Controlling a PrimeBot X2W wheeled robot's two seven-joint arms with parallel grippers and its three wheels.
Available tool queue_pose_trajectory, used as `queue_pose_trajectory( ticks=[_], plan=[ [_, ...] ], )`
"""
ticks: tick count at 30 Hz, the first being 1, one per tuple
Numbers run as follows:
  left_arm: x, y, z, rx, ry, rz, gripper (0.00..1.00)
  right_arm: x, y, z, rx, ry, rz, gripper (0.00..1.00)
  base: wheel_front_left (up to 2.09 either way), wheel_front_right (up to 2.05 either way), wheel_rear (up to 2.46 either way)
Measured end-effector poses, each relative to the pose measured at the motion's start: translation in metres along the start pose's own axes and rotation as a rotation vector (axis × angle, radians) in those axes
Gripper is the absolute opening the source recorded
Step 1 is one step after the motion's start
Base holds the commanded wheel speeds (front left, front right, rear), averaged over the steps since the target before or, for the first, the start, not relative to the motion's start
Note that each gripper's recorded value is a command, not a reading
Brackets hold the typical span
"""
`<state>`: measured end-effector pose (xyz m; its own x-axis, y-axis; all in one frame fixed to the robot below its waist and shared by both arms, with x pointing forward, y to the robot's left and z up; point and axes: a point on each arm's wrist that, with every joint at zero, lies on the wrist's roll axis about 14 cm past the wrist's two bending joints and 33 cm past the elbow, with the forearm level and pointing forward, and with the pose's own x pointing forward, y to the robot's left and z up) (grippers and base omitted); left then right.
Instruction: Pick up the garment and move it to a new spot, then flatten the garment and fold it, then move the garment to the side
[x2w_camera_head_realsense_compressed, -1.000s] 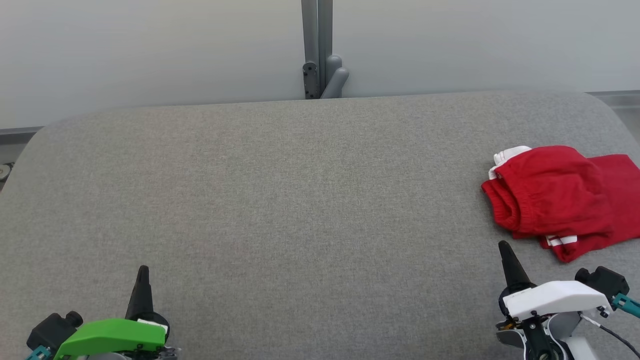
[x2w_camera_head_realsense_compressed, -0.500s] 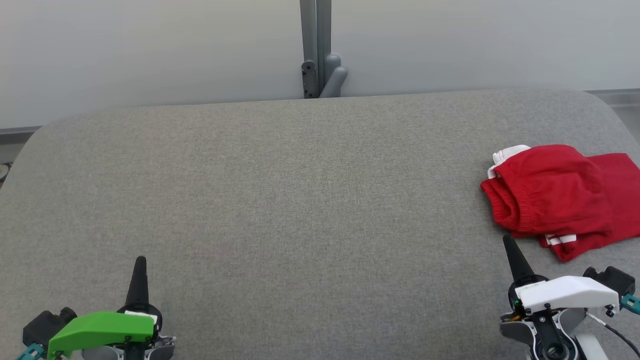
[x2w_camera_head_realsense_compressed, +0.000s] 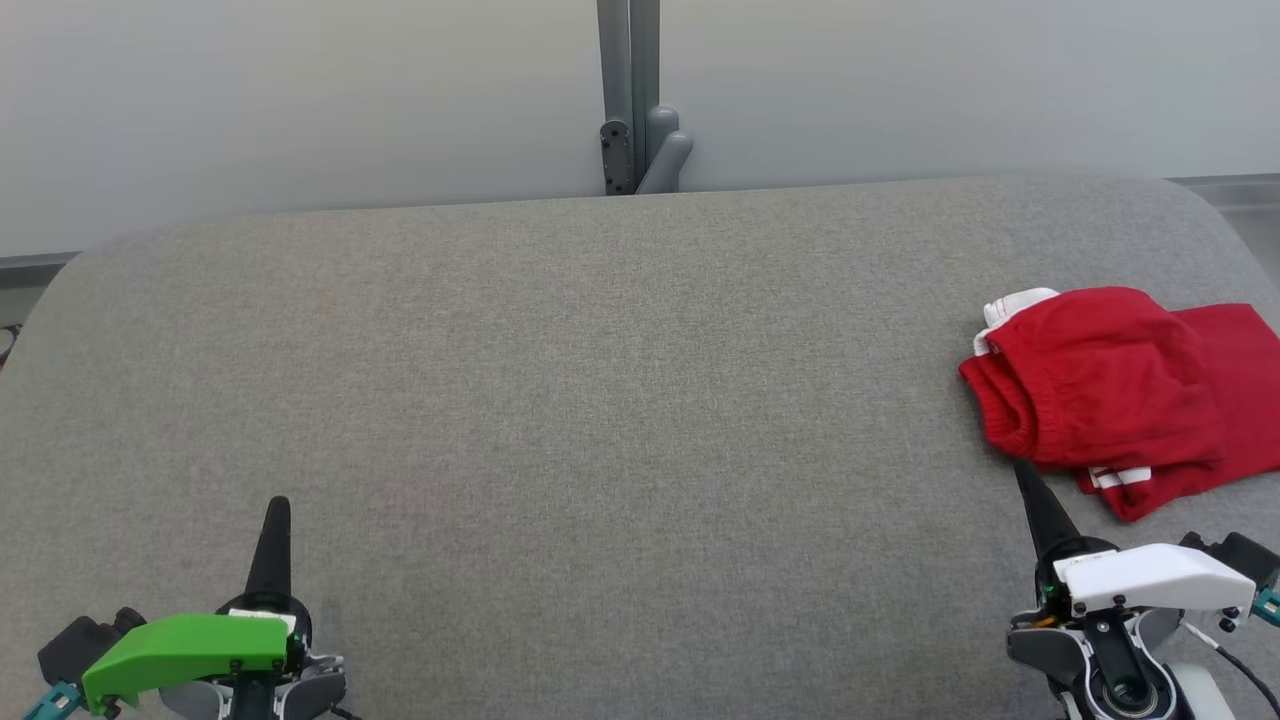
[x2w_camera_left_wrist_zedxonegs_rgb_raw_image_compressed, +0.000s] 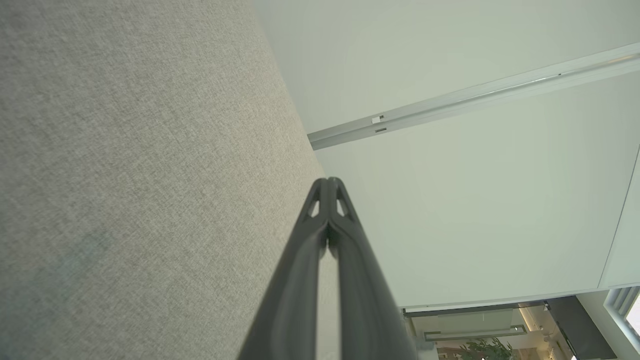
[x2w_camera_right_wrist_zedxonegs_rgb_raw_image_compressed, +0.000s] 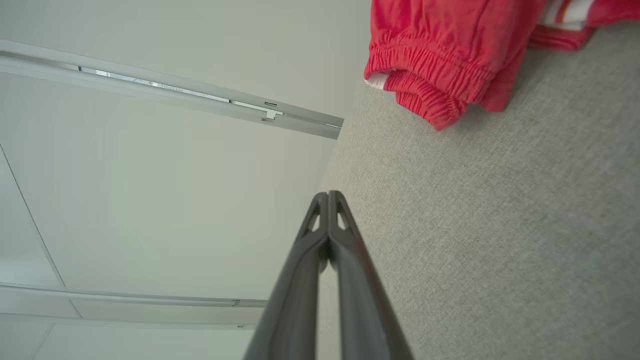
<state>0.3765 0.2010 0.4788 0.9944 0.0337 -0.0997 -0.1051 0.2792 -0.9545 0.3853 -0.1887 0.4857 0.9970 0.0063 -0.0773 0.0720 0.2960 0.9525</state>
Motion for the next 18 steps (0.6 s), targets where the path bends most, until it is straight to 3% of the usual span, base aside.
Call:
queue_pose_trajectory(
  ticks=[18],
  plan=[
    [0.005,-0.012,0.001,-0.142,0.013,-0.039,0.00,0.002,0.008,0.008,0.155,-0.009,0.030,0.00,0.00,0.00,0.00]
  ],
)
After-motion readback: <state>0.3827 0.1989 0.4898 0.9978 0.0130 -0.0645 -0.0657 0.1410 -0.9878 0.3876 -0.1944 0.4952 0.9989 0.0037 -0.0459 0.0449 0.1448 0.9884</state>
